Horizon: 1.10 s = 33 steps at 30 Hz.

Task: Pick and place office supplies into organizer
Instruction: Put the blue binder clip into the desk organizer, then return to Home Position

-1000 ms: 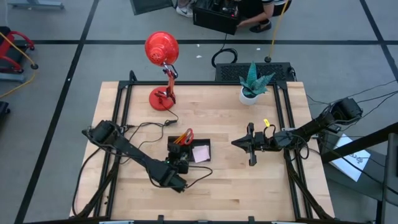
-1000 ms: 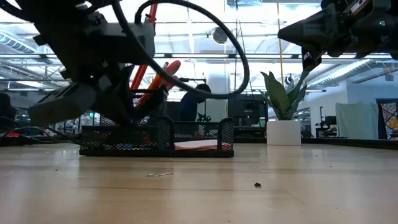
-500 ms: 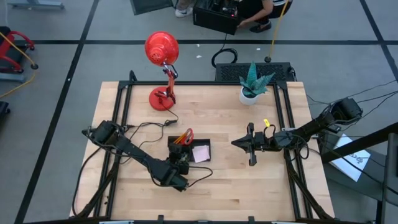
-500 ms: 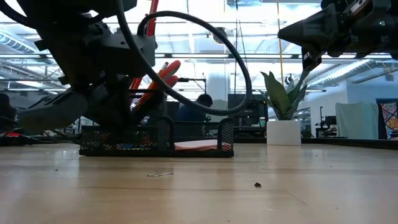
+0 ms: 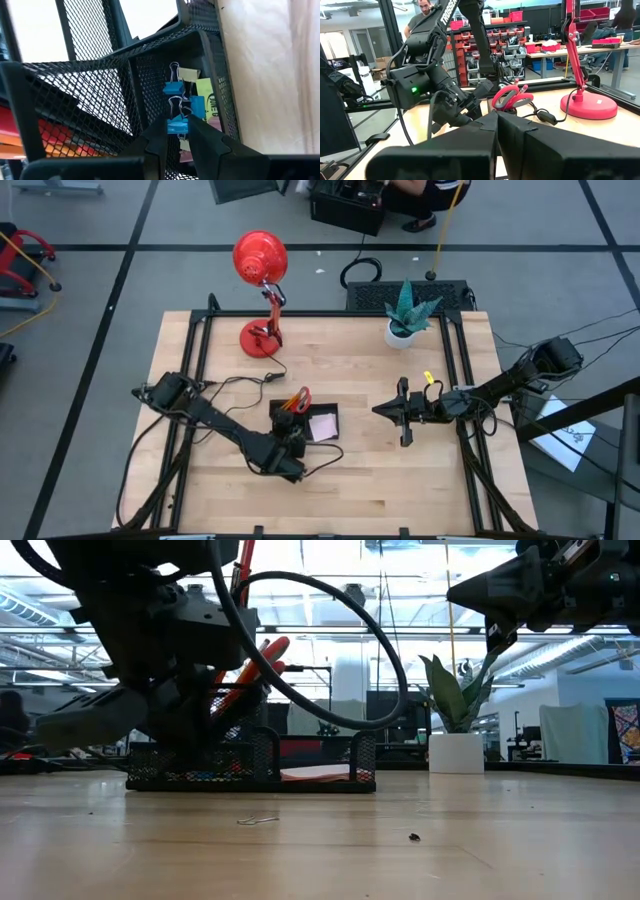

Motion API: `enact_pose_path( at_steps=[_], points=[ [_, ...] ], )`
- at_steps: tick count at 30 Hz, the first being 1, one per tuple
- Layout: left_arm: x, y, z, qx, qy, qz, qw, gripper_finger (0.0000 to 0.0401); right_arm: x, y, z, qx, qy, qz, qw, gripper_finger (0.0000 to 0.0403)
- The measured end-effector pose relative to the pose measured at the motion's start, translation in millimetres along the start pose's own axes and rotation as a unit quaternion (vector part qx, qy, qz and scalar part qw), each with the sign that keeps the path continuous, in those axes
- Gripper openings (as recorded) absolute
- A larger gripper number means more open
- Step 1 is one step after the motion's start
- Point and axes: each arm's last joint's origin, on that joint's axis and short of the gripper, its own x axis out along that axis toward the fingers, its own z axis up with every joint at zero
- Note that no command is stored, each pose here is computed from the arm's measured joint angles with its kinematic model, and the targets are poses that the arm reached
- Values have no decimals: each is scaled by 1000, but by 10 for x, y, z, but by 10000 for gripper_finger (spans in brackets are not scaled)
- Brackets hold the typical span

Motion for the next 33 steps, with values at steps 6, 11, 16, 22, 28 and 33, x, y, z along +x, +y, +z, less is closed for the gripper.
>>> enact_pose_path(
  at_steps=[6,11,16,22,28,33],
  points=[
    [14,19,7,-4,2,-7,1000,72,0,0,0,0,0,0,1000,4],
    [13,16,7,-4,2,-7,1000,72,0,0,0,0,0,0,1000,4],
    [11,14,7,-4,1,-6,1000,78,0,0,0,0,0,0,1000,4],
    [10,17,8,-2,0,-1,1000,126,0,0,0,0,0,0,1000,4],
    [-2,22,12,2,-3,3,1000,155,0,0,0,0,0,0,1000,4],
    [-64,38,26,23,8,15,1000,138,0,0,0,0,0,0,1000,4]
  ],
)
